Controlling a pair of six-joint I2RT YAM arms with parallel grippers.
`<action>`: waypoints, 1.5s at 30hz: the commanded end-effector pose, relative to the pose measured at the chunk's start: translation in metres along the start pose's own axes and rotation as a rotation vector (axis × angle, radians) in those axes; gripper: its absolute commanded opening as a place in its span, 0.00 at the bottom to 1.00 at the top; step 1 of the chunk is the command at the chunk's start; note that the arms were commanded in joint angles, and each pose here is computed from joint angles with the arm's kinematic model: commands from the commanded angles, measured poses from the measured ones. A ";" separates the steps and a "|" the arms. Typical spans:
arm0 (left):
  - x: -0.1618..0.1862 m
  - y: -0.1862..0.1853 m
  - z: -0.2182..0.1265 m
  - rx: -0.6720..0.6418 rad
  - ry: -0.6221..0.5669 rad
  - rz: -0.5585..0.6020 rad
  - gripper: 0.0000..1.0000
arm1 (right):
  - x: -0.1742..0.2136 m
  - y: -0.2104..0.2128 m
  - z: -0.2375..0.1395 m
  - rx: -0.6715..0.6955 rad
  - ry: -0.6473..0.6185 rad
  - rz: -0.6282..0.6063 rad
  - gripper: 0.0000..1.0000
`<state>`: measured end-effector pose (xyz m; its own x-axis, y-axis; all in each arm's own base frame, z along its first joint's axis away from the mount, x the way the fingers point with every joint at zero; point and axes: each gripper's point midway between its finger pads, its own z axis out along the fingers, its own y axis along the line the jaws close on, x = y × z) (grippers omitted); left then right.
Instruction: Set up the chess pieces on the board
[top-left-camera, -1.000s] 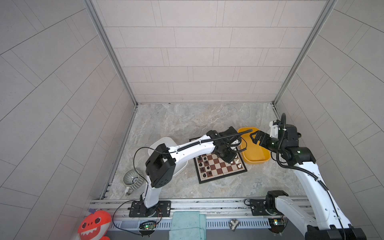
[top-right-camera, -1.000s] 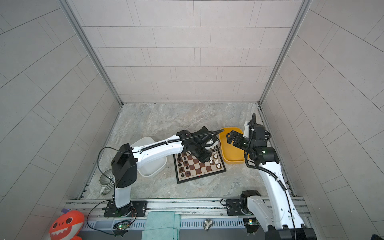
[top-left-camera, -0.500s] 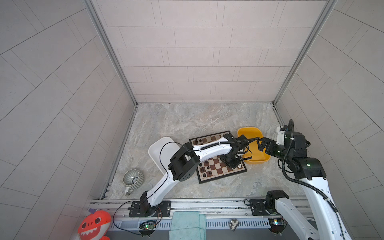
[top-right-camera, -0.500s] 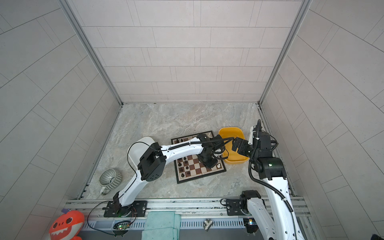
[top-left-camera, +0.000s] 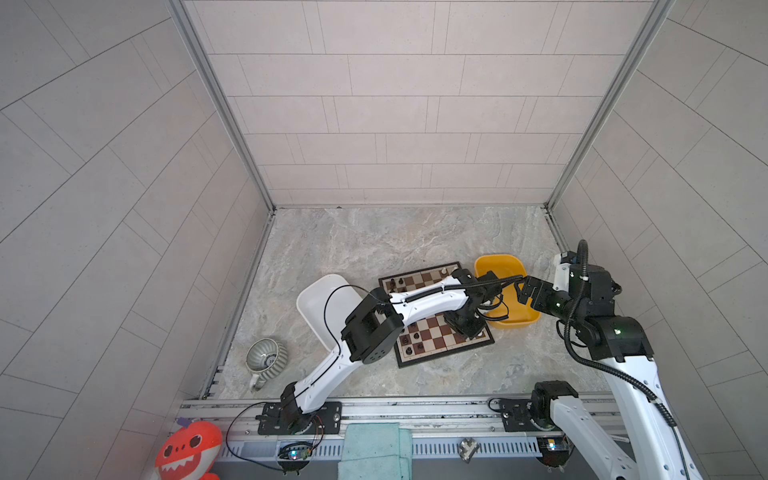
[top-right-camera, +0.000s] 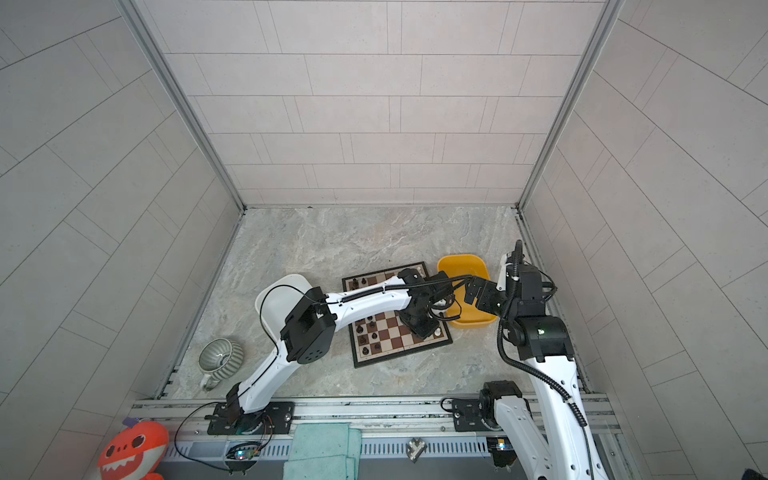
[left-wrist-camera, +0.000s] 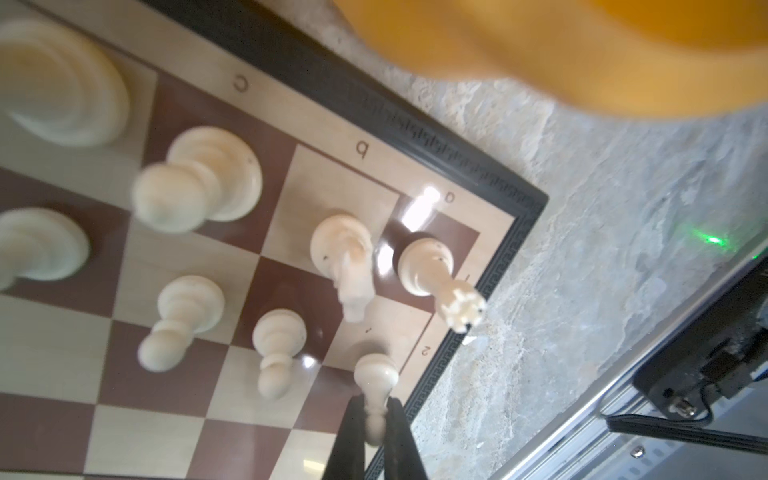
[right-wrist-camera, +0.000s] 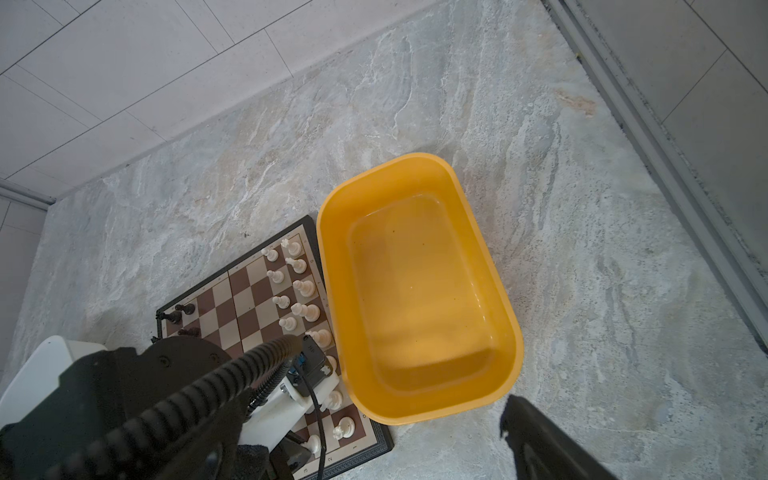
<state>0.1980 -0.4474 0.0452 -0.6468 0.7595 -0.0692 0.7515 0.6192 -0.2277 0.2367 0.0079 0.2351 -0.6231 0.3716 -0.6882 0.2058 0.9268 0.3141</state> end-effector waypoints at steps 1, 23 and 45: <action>0.004 -0.001 0.007 -0.014 0.032 -0.003 0.00 | -0.001 0.001 -0.005 0.000 -0.007 -0.015 0.99; -0.001 -0.007 0.008 0.014 0.024 -0.009 0.22 | -0.002 0.002 -0.006 0.000 -0.008 -0.019 0.99; -0.025 -0.022 -0.130 0.099 -0.270 -0.015 0.47 | -0.021 0.008 -0.025 -0.003 -0.058 0.001 0.99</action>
<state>0.2043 -0.4582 0.0841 -0.6753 0.7237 -0.1423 0.7293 0.6265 -0.2751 0.2340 0.0086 0.2493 -0.6138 0.3665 -0.6992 0.1978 0.9288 0.3133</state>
